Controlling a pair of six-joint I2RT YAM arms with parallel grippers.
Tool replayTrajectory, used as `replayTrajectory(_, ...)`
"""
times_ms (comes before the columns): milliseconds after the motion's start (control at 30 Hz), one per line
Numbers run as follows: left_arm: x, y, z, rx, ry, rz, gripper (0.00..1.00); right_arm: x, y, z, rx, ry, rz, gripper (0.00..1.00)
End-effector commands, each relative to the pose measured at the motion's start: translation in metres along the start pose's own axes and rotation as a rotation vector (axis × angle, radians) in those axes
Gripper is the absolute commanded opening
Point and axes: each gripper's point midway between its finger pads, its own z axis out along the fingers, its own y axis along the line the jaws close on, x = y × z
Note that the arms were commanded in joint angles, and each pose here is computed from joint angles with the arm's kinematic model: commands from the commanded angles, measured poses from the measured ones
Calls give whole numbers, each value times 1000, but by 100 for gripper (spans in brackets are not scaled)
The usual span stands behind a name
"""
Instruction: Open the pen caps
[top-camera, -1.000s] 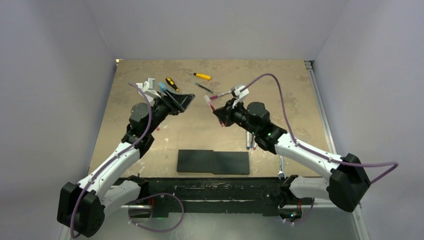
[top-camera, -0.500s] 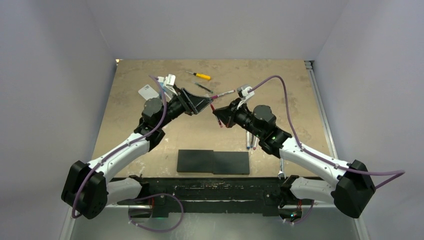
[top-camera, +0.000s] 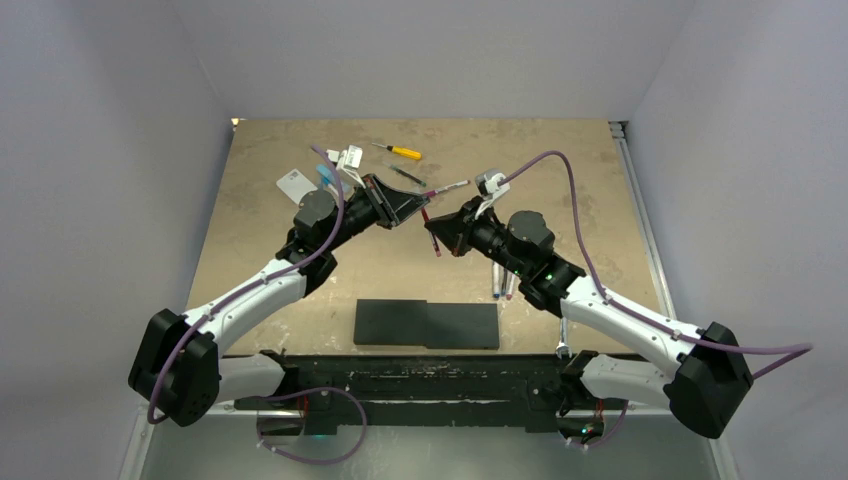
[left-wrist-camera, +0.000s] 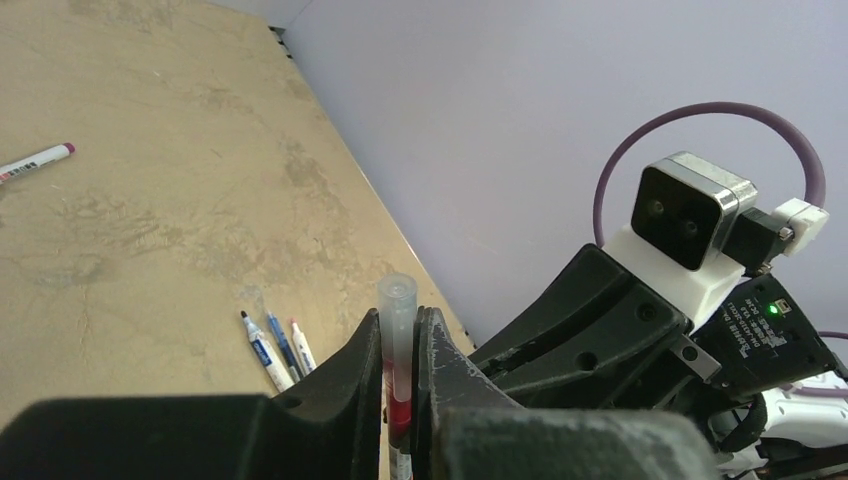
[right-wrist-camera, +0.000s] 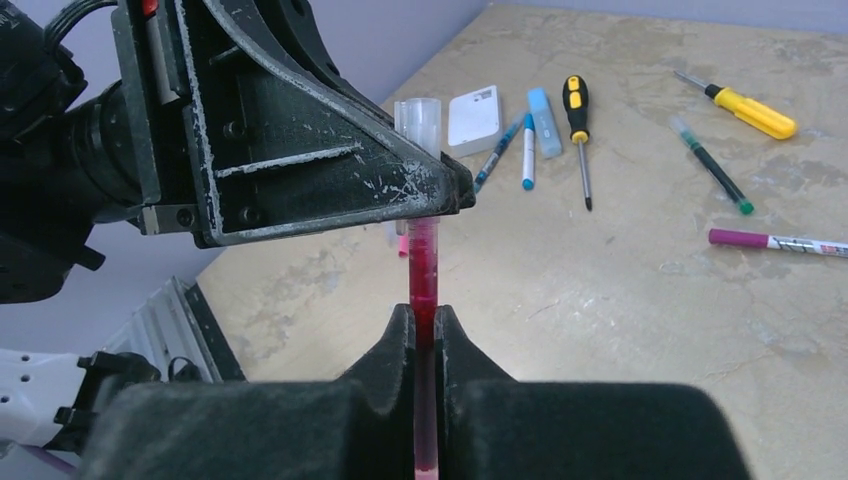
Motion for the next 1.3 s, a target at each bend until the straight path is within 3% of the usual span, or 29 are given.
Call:
replayTrajectory(0, -15, -31, 3, 86, -28, 41, 0, -13, 26, -3, -100, -9, 16, 13)
replayTrajectory(67, -16, -34, -1, 102, -27, 28, 0, -10, 43, -7, -184, 48, 54, 48)
replayTrajectory(100, -18, -39, -3, 132, -27, 12, 0, -11, 48, -9, -208, 60, 65, 56)
replayTrajectory(200, -25, -53, -11, 254, -27, -56, 0, -19, 60, -17, -271, 75, 93, 67)
replayTrajectory(333, -26, -78, -18, 406, 4, -93, 0, -34, 62, -23, -298, 64, 137, 69)
replayTrajectory(467, -24, -93, -25, 478, 33, -67, 0, -61, 67, -37, -394, -6, 191, 64)
replayTrajectory(700, -23, -101, -30, 495, 47, -30, 0, -75, 76, -36, -493, -6, 233, 41)
replayTrajectory(933, -23, -102, -31, 501, 44, -23, 0, -74, 82, -32, -543, 19, 265, 38)
replayTrajectory(1167, -21, -107, -32, 517, 53, -15, 0, -69, 87, -35, -593, 40, 322, 0)
replayTrajectory(1267, -30, -108, -31, 502, 20, -28, 0, -63, 86, -36, -592, 48, 323, 0)
